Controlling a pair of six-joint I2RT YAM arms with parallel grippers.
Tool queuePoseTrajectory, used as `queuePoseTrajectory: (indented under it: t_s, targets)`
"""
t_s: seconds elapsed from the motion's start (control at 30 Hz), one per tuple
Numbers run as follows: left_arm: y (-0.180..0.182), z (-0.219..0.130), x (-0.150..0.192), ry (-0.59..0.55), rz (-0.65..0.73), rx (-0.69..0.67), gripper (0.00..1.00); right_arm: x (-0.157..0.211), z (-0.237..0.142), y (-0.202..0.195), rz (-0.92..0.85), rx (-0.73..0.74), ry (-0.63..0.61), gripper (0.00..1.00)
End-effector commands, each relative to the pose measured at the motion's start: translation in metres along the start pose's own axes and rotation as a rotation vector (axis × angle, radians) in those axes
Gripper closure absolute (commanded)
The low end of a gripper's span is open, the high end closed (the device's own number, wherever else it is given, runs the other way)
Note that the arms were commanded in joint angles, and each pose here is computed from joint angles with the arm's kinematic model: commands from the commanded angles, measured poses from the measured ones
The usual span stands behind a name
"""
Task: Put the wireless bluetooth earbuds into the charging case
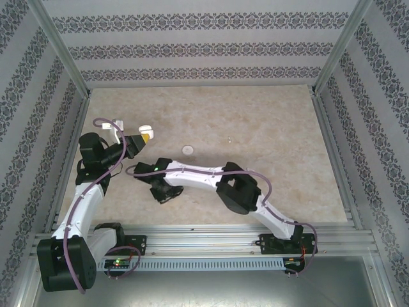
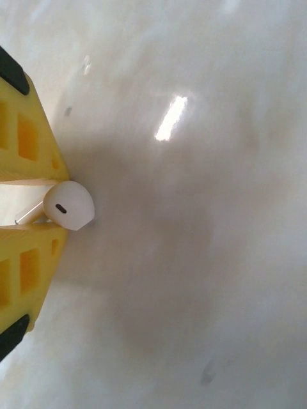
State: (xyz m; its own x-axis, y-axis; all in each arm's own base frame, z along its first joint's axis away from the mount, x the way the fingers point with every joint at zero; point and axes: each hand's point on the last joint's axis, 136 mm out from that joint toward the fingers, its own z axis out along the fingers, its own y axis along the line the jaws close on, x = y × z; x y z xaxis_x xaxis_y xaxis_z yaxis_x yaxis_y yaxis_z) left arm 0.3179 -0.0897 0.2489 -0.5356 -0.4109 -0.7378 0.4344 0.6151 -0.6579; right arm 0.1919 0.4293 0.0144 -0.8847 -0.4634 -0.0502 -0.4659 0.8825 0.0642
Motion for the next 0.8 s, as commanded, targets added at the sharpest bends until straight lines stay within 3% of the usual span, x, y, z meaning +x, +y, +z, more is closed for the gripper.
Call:
queuePoseTrajectory:
  t_s: [0.0,0.4,0.77]
  targets:
    - [-0.006,-0.003,-0.009,-0.033,0.061,0.025,1.00,0.007,0.000,-0.037,0.084,0.014,0.014,0.81]
    - [-0.032,0.025,0.005,-0.006,0.107,0.136,1.00,0.042,-0.007,-0.157,0.335,-0.008,0.001,0.81]
    - [-0.068,0.044,0.049,0.032,0.151,0.203,1.00,0.036,-0.019,-0.162,0.362,-0.050,-0.001,0.66]
